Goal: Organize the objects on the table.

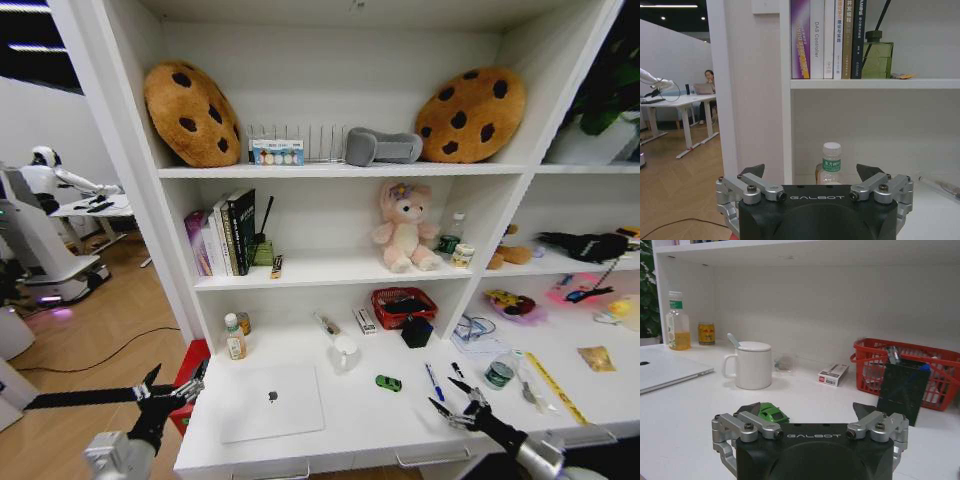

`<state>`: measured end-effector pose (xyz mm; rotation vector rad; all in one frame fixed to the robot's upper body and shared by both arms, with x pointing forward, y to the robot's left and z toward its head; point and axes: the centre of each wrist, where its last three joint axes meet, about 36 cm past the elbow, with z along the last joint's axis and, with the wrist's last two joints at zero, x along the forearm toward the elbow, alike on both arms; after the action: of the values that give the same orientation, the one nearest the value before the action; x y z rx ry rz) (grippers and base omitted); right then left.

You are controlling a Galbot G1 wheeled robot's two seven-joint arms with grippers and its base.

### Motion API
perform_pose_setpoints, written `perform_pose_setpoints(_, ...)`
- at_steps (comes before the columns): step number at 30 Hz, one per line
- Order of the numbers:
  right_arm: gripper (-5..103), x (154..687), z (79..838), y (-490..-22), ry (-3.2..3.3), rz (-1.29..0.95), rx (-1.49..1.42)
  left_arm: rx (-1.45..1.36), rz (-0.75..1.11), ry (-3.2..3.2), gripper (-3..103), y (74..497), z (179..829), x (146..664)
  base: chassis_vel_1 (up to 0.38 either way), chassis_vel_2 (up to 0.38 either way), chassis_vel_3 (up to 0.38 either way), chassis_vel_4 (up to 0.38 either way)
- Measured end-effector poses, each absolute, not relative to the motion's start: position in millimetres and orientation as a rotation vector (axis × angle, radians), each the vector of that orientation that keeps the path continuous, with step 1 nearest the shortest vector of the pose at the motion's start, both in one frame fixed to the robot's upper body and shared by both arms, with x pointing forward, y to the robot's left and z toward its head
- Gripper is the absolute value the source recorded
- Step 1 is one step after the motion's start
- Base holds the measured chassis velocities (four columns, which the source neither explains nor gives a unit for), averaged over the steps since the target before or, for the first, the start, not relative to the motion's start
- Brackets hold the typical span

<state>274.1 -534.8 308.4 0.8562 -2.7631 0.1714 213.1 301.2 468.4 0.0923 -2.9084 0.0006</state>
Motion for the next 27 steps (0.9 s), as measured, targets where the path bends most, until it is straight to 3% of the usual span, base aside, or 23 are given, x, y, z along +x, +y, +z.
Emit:
perform_pose_setpoints(10,100,318,308,-534,-2.620,0.102,1.099,0.099,0.007,-2.902,100,302,467,213,0.000,0.000,0.000,0.000)
perform_pose_setpoints(27,100,359,277,-525,-2.592,0.139,1.083,0.107,-0.006,-2.881,100,306,462,213,0.000,0.000,0.000,0.000)
